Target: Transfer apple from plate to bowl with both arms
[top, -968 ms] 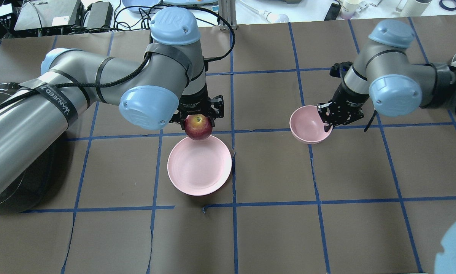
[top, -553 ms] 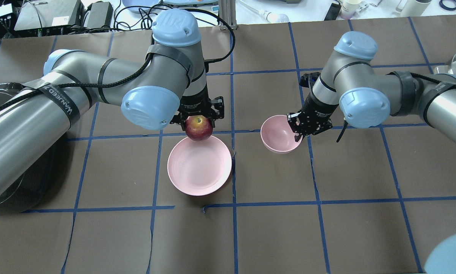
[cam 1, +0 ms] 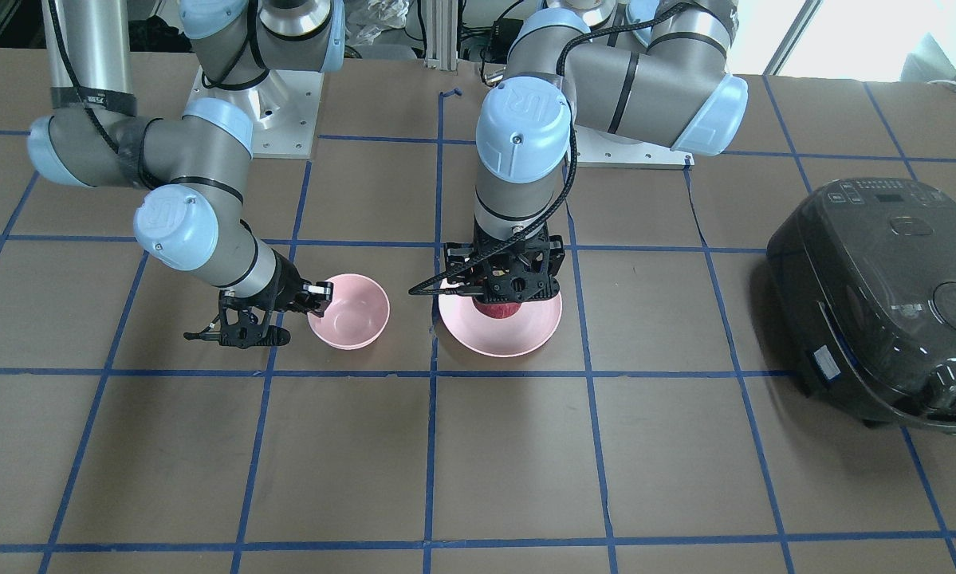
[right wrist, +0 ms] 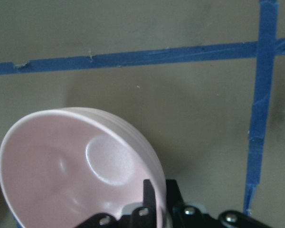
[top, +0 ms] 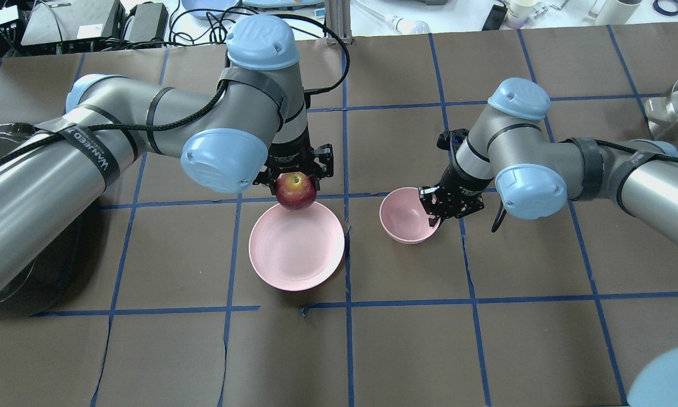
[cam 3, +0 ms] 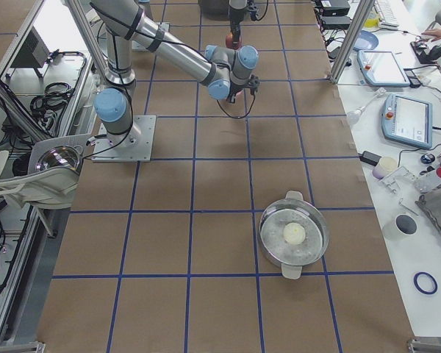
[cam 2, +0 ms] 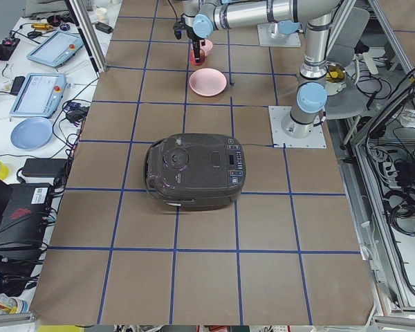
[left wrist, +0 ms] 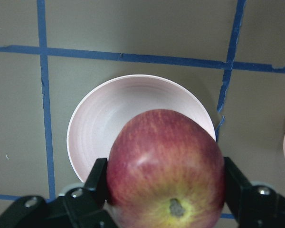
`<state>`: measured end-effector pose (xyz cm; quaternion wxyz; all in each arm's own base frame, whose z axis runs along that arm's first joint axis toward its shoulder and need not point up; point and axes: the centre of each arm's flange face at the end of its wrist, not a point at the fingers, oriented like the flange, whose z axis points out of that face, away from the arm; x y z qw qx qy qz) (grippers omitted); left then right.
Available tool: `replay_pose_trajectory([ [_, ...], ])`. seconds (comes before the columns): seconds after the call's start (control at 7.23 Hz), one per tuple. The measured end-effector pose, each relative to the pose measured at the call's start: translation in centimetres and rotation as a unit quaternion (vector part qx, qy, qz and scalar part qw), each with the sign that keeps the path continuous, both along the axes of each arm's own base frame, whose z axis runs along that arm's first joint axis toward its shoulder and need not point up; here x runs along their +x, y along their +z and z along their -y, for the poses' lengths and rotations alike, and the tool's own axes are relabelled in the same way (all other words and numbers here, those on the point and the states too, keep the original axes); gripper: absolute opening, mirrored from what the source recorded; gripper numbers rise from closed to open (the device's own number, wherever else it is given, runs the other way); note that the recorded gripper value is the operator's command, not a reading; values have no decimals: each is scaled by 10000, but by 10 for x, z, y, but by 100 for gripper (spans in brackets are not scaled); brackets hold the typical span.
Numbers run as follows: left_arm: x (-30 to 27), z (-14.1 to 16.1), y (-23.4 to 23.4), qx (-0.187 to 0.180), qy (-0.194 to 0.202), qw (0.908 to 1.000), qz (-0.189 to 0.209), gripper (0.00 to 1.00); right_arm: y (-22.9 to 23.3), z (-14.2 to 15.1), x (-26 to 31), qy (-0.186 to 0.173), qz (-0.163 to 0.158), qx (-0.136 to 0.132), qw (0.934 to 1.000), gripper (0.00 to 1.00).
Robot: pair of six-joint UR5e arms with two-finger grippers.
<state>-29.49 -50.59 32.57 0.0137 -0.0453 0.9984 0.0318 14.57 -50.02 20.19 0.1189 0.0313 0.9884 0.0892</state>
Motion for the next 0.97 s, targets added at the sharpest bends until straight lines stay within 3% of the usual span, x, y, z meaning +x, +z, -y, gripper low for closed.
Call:
replay_pose_trajectory([
  [0.28, -3, 1, -1, -48, 238, 9997, -23, 0, 34, 19, -12, -50, -293, -72, 9995, 100],
  [0.69, -46, -11, -5, -365, 1242, 9914, -175, 0, 164, 62, -53, -164, -903, -294, 9953, 100],
  [0.97, -96, -26, -27, -416, 1814, 9818, -371, 0, 228, 58, -73, -289, -1072, -526, 9924, 100],
])
